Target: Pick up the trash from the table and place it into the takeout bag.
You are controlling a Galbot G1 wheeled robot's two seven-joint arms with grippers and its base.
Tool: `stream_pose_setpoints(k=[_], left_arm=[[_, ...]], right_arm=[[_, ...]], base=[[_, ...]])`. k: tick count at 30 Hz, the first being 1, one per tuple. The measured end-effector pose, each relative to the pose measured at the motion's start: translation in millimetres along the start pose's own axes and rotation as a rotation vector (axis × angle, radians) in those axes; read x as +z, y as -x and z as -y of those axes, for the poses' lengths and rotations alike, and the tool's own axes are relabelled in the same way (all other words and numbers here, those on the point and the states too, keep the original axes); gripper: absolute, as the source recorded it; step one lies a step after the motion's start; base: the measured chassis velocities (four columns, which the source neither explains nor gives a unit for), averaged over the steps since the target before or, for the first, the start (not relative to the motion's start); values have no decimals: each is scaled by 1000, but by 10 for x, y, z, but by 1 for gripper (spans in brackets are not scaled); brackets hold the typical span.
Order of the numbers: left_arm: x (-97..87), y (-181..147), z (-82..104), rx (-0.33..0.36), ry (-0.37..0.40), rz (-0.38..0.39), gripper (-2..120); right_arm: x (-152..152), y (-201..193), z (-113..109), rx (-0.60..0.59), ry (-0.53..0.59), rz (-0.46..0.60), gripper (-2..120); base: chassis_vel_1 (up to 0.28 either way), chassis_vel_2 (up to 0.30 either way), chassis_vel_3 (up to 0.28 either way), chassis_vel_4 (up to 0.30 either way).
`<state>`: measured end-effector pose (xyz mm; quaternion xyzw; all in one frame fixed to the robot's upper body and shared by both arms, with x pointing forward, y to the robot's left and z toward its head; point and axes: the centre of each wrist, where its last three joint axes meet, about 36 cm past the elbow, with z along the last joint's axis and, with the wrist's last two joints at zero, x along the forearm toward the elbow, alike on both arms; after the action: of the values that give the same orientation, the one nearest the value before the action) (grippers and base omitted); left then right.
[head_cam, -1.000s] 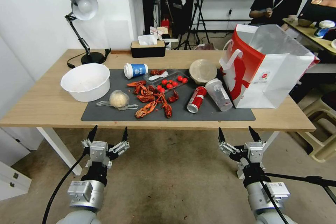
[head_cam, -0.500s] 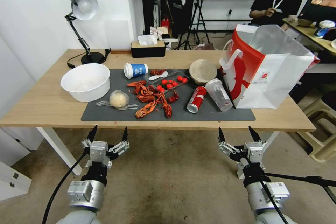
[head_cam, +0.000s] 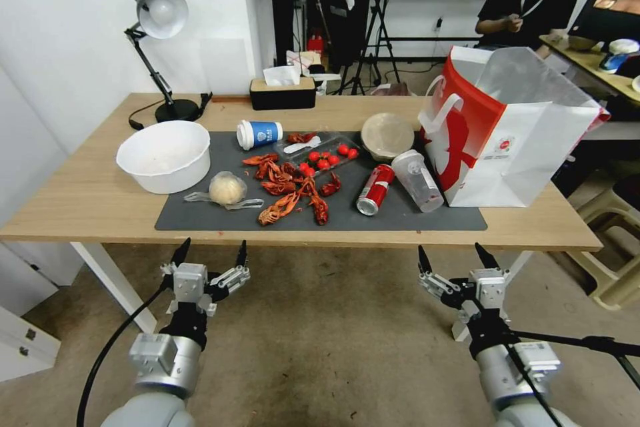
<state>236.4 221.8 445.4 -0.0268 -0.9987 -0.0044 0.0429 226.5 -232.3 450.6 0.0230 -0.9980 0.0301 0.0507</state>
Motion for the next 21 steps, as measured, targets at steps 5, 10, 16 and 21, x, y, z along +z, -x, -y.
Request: stream_pose_setpoints(k=[5,10,16,21], left_arm=[[-192,86,52,59,-86,-109,100],[-345,134,94,125,-133,-212,100],[-444,131,123,165,-150,-273,100],[-449,125,122,164,-150,-274,100]], right_arm=[[-169,-48,98,-26,12,-78,100],[-342,-102,189,-60,27,-164,100],[-353,-101,198,-64,26,-171,100],[-356,-95,201,-65,23,-167,100]], base=[[0,0,0,0],[0,0,0,0],[0,0,0,0],[0,0,0,0]])
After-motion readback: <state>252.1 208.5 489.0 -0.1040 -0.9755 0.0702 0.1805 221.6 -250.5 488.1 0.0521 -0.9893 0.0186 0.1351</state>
